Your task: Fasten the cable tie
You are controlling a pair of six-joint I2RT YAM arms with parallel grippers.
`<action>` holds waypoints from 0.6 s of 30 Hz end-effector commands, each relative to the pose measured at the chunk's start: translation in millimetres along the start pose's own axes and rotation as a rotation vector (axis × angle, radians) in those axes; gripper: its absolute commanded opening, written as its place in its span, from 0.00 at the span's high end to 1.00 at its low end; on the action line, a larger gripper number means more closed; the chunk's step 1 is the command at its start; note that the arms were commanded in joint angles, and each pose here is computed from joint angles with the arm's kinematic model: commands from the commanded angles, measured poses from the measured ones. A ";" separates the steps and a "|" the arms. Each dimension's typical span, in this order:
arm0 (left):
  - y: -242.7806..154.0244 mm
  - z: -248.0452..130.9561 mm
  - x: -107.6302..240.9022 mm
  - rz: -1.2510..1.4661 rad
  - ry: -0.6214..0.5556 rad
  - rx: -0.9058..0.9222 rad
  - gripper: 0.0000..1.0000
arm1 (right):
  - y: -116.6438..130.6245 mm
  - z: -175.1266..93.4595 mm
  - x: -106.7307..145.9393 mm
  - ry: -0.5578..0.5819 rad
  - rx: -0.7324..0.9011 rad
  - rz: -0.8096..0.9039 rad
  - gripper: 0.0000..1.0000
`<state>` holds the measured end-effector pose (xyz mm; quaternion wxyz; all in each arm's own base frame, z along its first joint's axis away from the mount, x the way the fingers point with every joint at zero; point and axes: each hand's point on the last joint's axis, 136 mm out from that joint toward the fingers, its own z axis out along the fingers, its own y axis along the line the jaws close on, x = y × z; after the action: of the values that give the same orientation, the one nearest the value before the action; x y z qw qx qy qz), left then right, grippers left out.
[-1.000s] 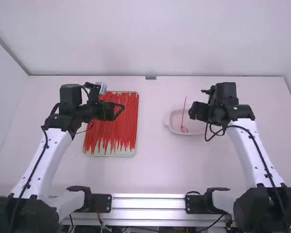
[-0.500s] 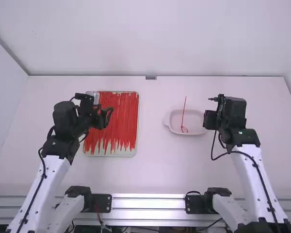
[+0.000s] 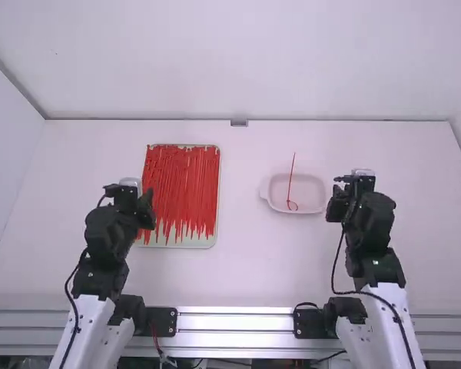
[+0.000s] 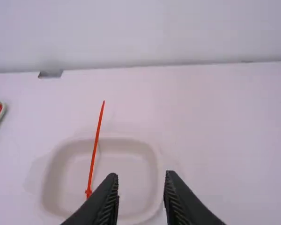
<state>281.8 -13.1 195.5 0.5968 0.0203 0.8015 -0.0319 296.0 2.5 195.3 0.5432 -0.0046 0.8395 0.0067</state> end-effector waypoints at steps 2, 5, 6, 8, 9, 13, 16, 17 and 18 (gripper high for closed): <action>12.8 -5.3 13.9 0.006 -0.011 -0.075 0.81 | 0.3 -5.2 5.1 -0.055 0.000 0.000 0.80; 12.7 -7.9 30.5 0.006 -0.011 -0.075 0.87 | 0.4 -9.9 7.4 -0.120 0.000 -0.001 0.87; 12.7 -8.2 33.2 0.006 -0.011 -0.075 0.88 | 0.4 -10.3 10.3 -0.120 0.000 -0.001 0.88; 12.7 -9.3 44.7 0.006 -0.011 -0.075 0.93 | 0.5 -11.7 23.2 -0.120 0.000 -0.001 0.93; 12.7 -9.5 48.4 0.006 -0.011 -0.075 0.94 | 0.5 -12.0 27.4 -0.120 0.000 -0.001 0.95; 12.7 -9.9 65.8 0.006 -0.011 -0.075 1.00 | 0.5 -12.6 47.3 -0.120 0.000 -0.001 1.00; 12.8 -9.5 78.5 0.006 -0.011 -0.075 1.00 | 0.5 -12.1 62.1 -0.120 0.000 -0.001 1.00; 12.9 -9.2 82.5 0.006 -0.011 -0.075 1.00 | 0.5 -11.7 66.8 -0.120 0.000 -0.001 1.00; 12.9 -9.1 84.5 0.006 -0.011 -0.075 1.00 | 0.5 -11.5 69.1 -0.120 0.000 -0.001 1.00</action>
<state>250.6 -2.4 120.0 0.5982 0.0018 0.8013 -0.0072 259.0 2.6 142.2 0.5914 -0.0060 0.8063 0.0056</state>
